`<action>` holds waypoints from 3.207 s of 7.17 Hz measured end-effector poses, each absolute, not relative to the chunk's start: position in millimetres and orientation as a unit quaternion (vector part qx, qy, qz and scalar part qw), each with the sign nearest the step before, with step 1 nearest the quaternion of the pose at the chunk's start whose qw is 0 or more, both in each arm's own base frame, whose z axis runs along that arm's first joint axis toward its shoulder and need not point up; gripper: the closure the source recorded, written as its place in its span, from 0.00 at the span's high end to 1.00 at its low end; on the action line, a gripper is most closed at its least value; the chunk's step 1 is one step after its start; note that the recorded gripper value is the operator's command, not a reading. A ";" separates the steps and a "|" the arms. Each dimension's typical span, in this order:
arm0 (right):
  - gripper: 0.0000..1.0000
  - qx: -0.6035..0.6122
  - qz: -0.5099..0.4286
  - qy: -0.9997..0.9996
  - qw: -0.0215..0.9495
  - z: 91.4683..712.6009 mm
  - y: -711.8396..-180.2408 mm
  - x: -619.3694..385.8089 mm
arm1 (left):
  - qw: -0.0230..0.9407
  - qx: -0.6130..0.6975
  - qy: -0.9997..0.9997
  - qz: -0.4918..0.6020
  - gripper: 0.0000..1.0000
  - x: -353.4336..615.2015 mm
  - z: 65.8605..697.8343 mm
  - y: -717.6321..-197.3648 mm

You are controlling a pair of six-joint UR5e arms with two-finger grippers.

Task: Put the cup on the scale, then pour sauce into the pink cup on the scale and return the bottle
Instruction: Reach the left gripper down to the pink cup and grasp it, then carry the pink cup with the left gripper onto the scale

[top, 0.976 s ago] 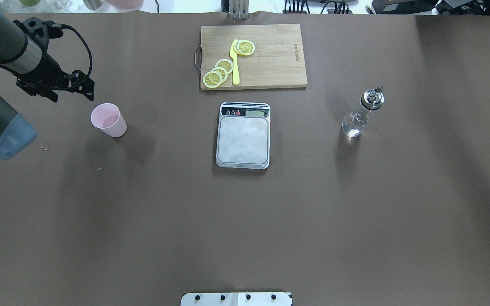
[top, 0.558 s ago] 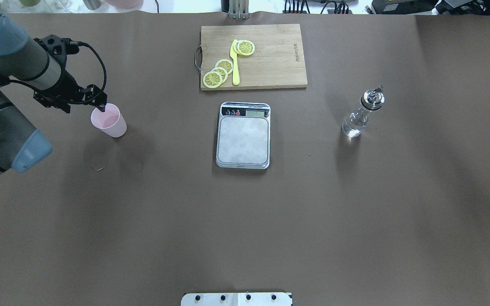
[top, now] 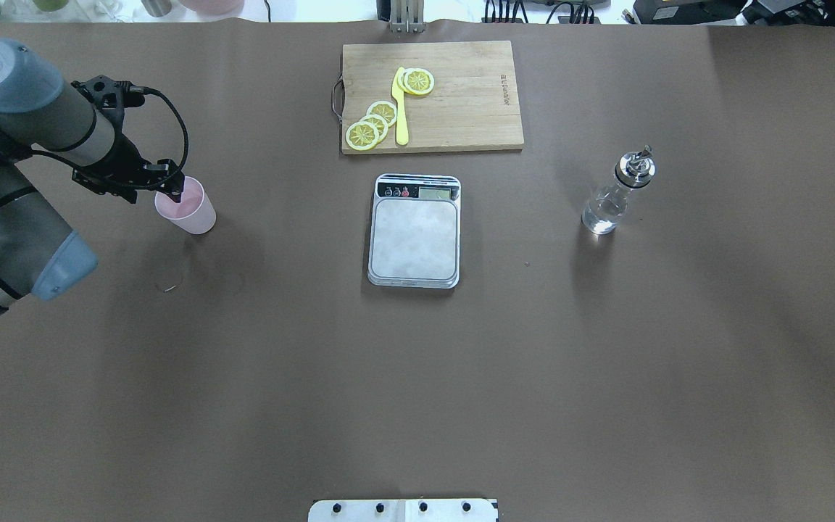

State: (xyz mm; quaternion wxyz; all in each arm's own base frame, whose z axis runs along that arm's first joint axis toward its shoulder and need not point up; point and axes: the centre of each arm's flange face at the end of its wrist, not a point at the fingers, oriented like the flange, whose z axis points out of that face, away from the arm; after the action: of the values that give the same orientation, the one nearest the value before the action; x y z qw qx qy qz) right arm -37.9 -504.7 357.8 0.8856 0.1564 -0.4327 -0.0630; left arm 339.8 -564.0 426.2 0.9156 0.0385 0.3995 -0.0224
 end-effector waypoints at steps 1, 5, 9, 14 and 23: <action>1.00 0.158 -0.064 -0.429 0.887 355.3 -504.0 -44.0 | 0.915 0.037 0.402 -0.020 0.00 341.1 423.6 -562.2; 1.00 0.181 -0.076 -0.422 0.885 345.1 -499.2 -53.3 | 0.906 -0.008 0.422 -0.042 0.00 339.3 379.6 -580.8; 1.00 0.232 -0.077 -0.415 0.876 324.0 -482.4 -75.2 | 0.886 -0.050 0.444 -0.122 0.00 364.7 220.9 -607.3; 1.00 0.279 -0.050 -0.443 0.850 338.1 -435.5 -131.6 | 0.873 -0.089 0.449 -0.166 0.00 495.6 111.4 -557.0; 1.00 0.308 -0.056 -0.449 0.837 322.6 -429.1 -151.5 | 0.889 -0.045 0.427 -0.160 0.99 568.4 130.7 -533.6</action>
State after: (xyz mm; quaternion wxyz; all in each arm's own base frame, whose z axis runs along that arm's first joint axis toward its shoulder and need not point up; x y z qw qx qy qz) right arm -151.5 -429.1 322.6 0.8371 0.3075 -0.4490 -0.0559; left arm 568.4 -533.6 130.7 0.8889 -0.0448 0.4270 -0.1596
